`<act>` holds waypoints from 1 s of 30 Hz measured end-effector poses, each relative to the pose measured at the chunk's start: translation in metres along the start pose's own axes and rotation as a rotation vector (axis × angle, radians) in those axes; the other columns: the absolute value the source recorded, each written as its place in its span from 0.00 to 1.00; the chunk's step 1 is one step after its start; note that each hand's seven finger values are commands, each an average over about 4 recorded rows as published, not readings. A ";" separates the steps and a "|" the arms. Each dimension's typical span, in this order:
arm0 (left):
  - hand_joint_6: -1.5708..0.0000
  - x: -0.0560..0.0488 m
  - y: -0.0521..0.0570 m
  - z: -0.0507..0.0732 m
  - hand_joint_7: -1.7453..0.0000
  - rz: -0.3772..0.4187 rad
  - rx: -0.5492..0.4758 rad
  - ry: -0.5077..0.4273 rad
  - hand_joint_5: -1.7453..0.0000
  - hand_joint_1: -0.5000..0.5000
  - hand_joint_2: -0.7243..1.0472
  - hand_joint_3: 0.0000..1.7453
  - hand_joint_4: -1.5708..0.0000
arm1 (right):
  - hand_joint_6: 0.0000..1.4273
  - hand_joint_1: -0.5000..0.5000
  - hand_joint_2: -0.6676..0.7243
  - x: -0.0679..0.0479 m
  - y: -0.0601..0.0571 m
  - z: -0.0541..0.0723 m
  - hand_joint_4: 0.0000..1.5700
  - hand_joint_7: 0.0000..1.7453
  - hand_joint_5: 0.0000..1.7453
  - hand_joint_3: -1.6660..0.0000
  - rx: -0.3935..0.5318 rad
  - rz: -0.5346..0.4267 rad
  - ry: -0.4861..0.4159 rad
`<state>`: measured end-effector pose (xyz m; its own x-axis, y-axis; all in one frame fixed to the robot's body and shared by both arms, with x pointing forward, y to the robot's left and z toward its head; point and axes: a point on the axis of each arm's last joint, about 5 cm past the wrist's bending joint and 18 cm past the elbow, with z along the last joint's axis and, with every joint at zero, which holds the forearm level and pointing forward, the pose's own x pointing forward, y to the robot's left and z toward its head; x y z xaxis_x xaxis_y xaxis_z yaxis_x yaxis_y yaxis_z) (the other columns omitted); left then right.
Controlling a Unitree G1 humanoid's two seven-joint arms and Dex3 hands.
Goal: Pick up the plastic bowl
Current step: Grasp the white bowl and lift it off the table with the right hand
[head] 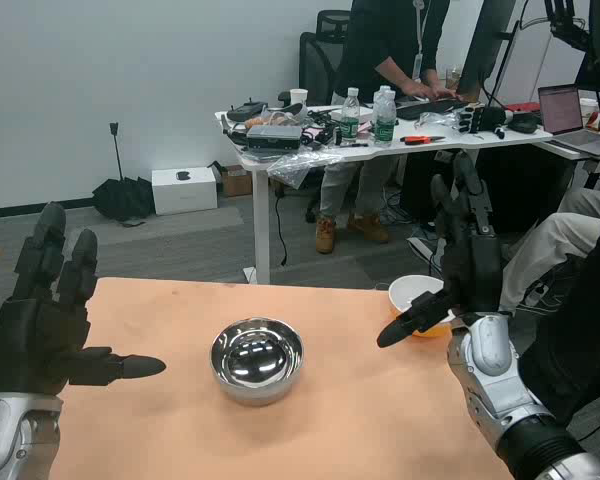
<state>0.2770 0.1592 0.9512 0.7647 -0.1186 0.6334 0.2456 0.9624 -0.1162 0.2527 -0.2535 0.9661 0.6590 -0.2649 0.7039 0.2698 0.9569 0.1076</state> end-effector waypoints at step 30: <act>1.00 0.014 0.026 0.042 1.00 0.114 0.116 -0.231 1.00 0.00 0.30 0.03 1.00 | 0.00 0.08 0.91 0.036 0.066 0.040 0.00 0.00 0.00 1.00 -0.076 0.386 -0.180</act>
<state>0.2688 0.1927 0.9893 0.6241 0.0381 0.7804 0.0856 0.9895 -0.1168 0.2658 -0.1948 1.0267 0.5904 0.1427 0.7944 0.0824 0.9685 -0.2352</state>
